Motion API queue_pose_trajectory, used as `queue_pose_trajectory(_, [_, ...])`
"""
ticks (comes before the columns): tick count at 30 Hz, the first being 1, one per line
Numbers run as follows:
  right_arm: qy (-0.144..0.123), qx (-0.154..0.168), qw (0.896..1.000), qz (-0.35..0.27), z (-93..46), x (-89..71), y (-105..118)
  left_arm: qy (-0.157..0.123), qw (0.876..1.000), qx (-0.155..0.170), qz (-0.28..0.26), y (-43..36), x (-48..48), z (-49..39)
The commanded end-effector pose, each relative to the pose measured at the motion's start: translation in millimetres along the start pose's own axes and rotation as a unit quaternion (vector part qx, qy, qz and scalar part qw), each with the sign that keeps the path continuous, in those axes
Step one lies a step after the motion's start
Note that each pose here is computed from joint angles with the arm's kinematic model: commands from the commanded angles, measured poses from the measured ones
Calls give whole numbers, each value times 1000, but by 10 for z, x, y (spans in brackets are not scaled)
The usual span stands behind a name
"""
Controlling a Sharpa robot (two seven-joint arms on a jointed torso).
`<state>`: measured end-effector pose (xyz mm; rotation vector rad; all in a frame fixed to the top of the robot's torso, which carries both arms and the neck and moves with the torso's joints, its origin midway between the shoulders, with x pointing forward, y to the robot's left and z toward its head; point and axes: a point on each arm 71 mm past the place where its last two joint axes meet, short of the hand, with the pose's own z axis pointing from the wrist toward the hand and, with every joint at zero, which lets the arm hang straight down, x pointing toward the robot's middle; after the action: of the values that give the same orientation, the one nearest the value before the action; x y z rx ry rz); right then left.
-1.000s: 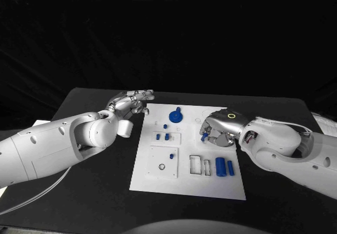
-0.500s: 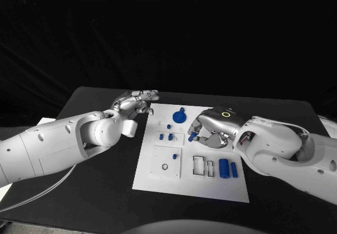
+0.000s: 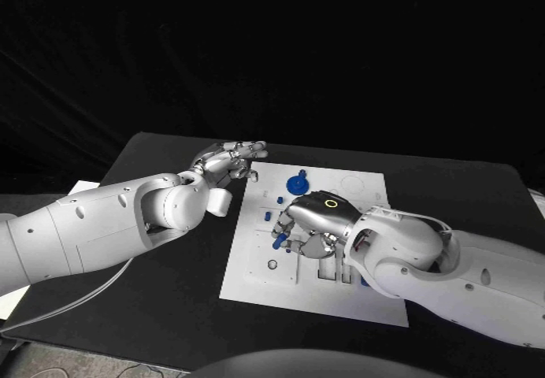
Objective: Assemble the parts on the task board
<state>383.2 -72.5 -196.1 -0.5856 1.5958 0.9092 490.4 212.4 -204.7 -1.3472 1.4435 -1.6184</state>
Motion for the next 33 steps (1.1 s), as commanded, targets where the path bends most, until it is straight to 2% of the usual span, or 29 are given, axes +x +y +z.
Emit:
queue_pose_trajectory(1, [26, -14, 1000, 6, 42, 134, 26, 12, 1000, 2, -2, -1, 37, 5])
queue_pose_trajectory(6, [49, -9, 999, 12, 96, 297, 4, 12, 1000, 2, -2, 0, 41, 7])
queue_pose_trajectory(12, [61, -7, 998, 13, 121, 378, -8, 12, 1000, 2, -2, 0, 37, 8])
queue_pose_trajectory(33, [78, -6, 997, -2, 109, 415, 1, 11, 1000, 1, -2, -2, 17, 6])
